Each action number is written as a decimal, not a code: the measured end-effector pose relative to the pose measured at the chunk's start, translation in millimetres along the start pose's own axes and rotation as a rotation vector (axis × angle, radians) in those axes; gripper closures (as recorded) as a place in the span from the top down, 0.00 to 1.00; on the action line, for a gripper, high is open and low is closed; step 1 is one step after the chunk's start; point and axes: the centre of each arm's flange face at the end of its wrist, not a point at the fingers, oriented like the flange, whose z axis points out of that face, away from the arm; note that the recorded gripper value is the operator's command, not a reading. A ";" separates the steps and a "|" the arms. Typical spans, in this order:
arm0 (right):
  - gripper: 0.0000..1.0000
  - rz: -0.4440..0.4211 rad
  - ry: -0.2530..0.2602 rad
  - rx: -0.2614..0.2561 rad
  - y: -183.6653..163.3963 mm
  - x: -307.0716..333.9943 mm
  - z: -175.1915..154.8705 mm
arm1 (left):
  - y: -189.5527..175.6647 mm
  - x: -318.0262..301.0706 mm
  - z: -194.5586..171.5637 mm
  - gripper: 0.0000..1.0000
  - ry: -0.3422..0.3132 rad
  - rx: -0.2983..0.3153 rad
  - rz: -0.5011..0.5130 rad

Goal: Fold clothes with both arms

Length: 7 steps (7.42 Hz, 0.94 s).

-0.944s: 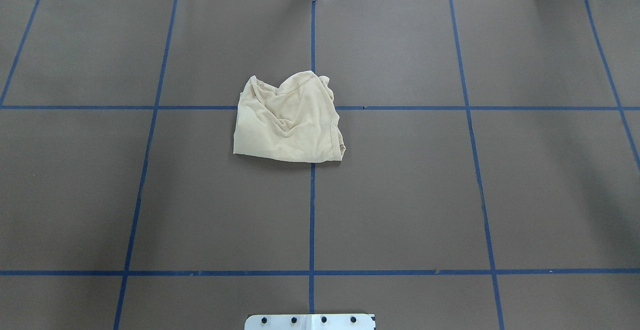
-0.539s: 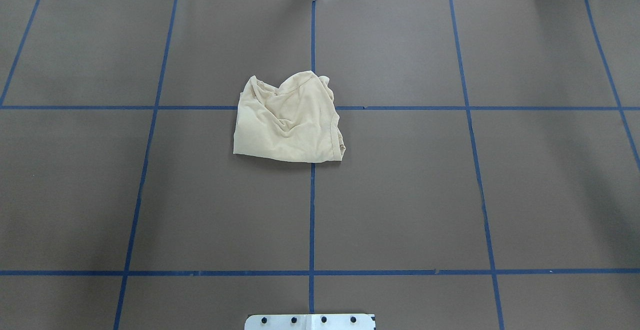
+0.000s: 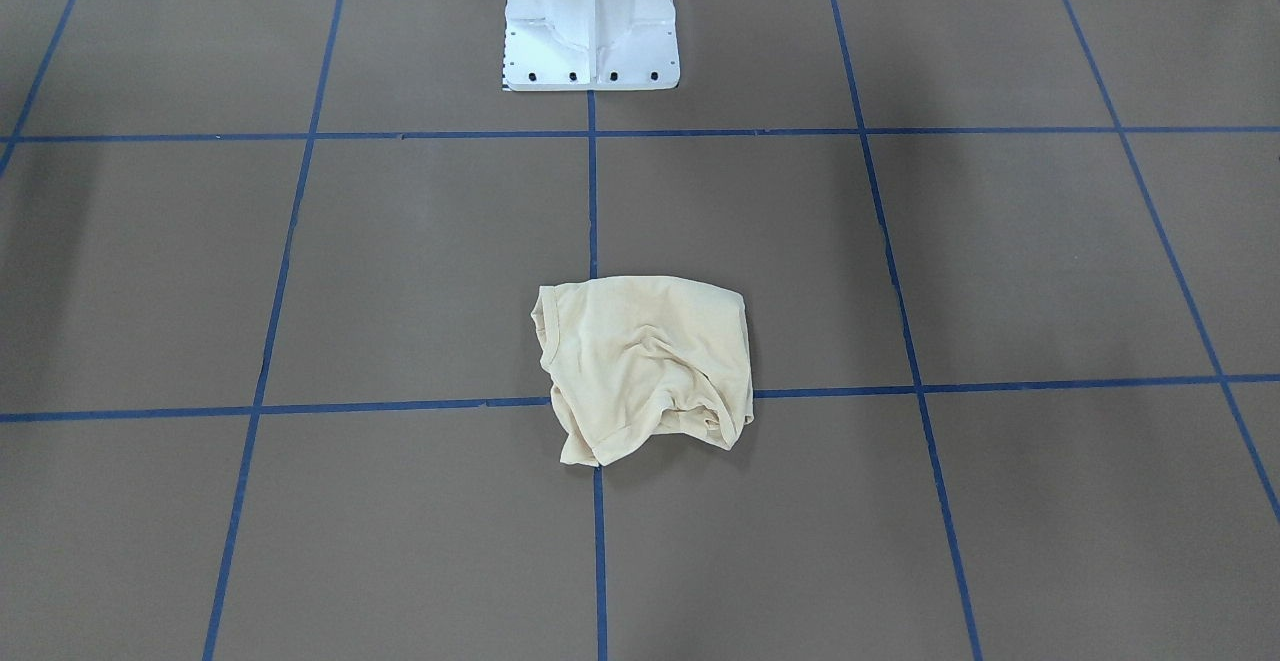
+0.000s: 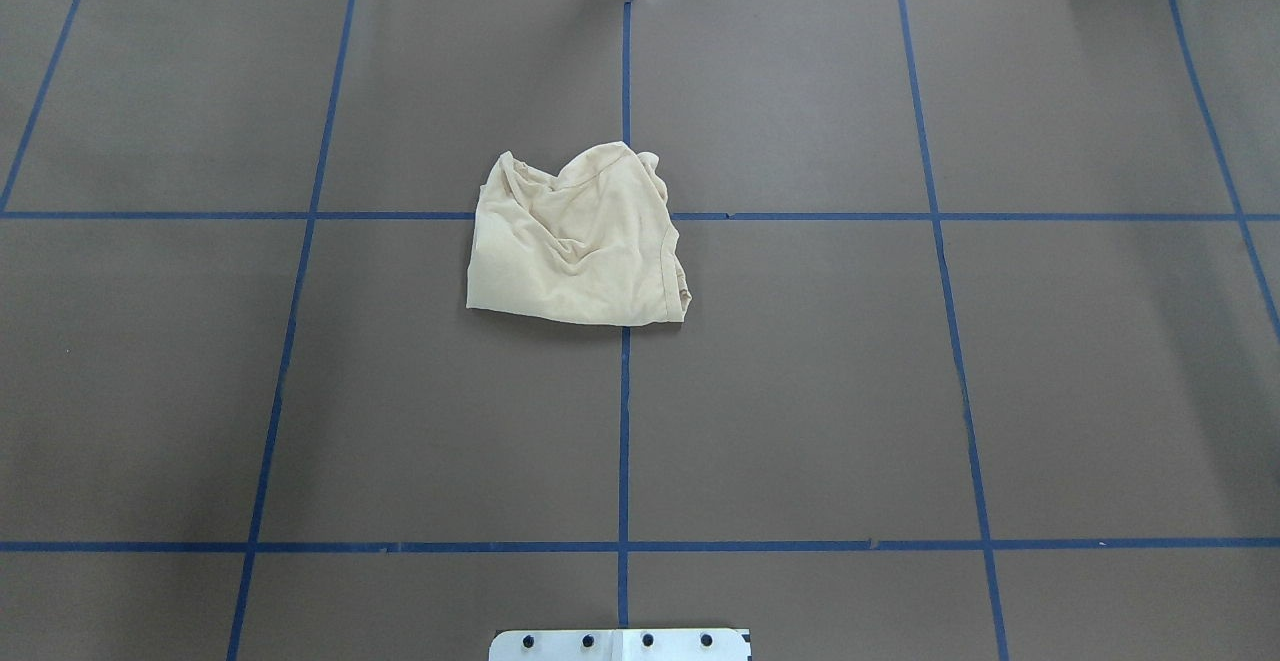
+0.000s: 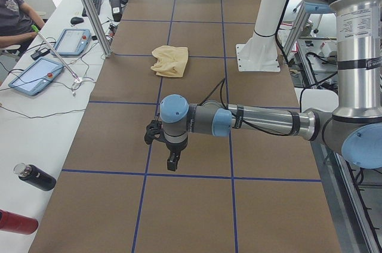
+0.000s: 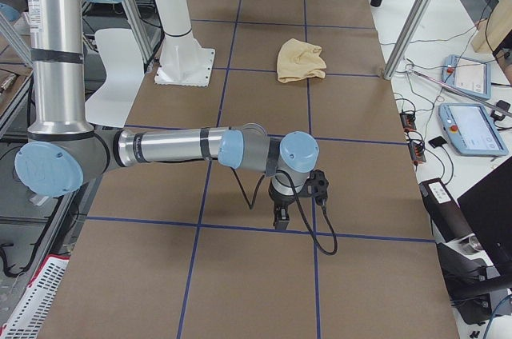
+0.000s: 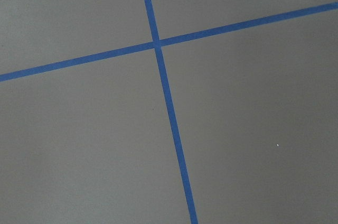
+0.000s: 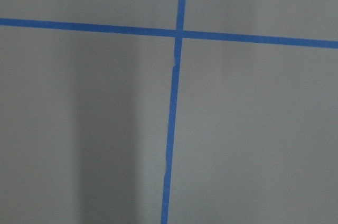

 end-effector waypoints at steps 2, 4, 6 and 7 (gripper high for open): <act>1.00 0.008 0.000 0.007 6.7 14.6 10.0 | -0.8 -1.3 -1.5 1.00 -0.017 0.002 0.003; 1.00 0.005 0.005 0.015 7.5 19.9 14.7 | -1.0 -1.6 -2.1 1.00 -0.020 0.003 0.002; 1.00 0.010 0.007 0.015 7.8 21.3 16.0 | -1.1 -1.4 -2.5 1.00 -0.021 0.003 -0.016; 1.00 0.037 0.007 0.016 7.4 20.9 15.5 | -1.2 -0.9 -3.0 1.00 -0.020 0.005 -0.061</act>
